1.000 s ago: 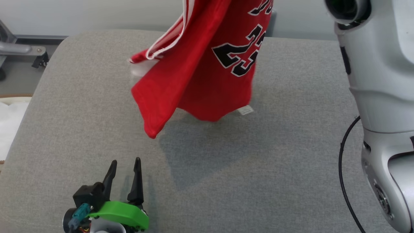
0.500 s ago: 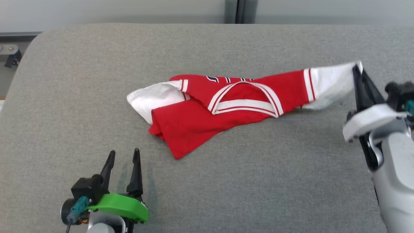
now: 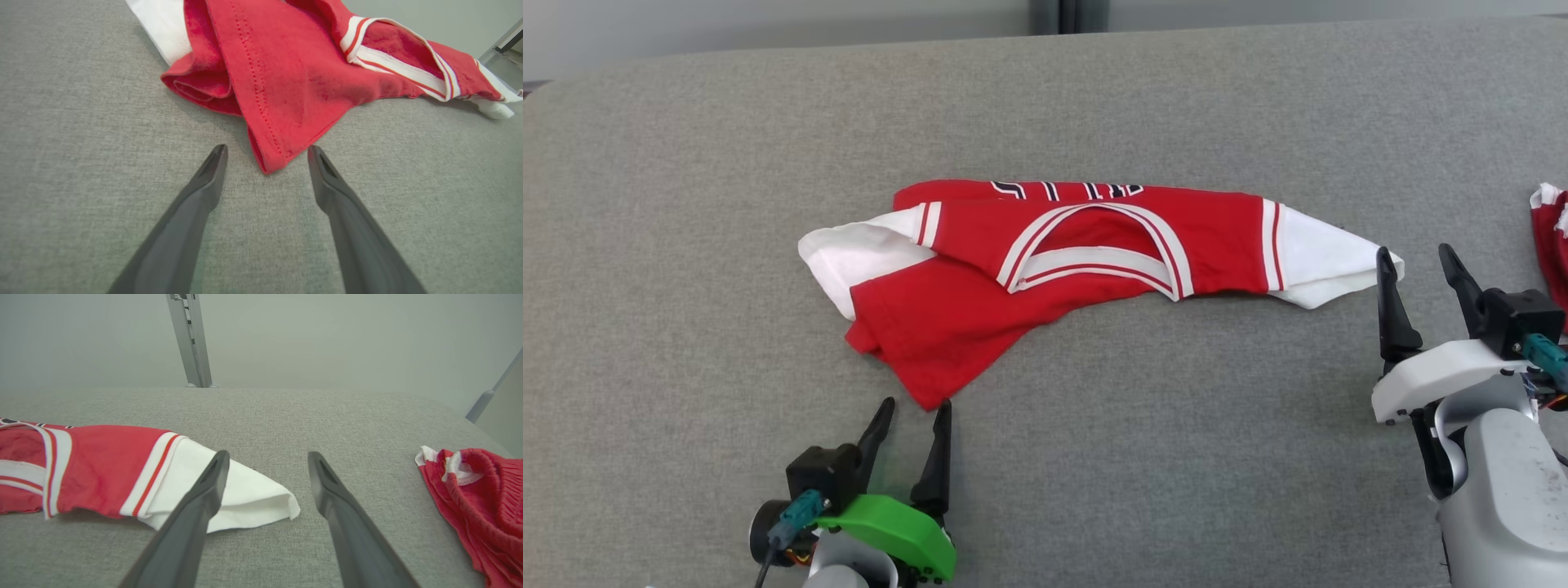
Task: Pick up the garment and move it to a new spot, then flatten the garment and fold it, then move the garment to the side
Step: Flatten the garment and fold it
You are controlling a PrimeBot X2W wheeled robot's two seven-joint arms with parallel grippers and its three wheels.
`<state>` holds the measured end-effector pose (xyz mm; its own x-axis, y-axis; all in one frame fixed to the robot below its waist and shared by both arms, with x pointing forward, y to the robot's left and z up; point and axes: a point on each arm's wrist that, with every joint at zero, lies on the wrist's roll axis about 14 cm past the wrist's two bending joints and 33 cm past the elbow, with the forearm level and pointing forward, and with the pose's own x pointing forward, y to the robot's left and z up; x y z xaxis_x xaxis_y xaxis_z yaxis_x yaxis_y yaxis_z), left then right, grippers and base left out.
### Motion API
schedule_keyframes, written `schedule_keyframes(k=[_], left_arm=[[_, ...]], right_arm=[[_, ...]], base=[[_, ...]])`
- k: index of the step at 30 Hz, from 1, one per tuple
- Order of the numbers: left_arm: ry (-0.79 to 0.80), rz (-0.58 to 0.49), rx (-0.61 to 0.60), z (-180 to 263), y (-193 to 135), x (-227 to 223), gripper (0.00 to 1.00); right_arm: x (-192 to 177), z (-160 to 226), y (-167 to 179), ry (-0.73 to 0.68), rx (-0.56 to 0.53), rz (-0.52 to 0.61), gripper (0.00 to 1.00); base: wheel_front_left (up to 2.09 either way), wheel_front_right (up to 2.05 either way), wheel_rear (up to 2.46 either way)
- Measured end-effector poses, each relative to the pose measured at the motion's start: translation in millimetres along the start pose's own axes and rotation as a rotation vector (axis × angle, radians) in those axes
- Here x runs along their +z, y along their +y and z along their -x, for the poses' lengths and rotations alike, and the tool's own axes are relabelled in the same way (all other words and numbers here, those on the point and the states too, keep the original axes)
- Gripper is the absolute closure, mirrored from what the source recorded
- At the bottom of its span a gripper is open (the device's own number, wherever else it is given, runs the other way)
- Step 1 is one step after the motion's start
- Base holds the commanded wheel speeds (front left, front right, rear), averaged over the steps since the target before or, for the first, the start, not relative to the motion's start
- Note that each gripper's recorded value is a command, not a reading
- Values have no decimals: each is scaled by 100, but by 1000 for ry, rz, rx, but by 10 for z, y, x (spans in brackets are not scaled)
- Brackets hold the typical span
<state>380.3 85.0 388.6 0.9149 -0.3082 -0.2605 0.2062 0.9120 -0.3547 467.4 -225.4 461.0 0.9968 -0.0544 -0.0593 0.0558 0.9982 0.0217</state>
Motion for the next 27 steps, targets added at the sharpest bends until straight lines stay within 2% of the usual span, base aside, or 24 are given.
schedule_keyframes(k=[9,10,12,13,17,21,24,27], left_arm=[[39,99,-11,-93,-65,-119,0],[42,109,-8,-103,-61,-125,6],[42,119,-14,-128,-82,-116,63],[39,122,-21,-140,-103,-102,100],[12,141,-29,-151,-137,-9,100],[-70,134,9,-99,10,240,100],[-102,126,56,52,146,297,100],[-112,107,101,216,275,291,100]], right_arm=[[-61,11,109,6,19,-4,0],[-60,8,126,5,22,-3,0],[-57,8,145,4,27,-4,0],[-55,9,156,4,30,-4,0],[-35,30,196,-2,38,-13,0],[-60,84,319,4,74,-11,0],[-58,129,500,3,127,-6,0],[-51,188,820,-1,228,19,0]], base=[[0,0,0],[0,0,0],[0,0,0],[0,0,0],[0,0,0],[0,0,0],[0,0,0],[0,0,0]])
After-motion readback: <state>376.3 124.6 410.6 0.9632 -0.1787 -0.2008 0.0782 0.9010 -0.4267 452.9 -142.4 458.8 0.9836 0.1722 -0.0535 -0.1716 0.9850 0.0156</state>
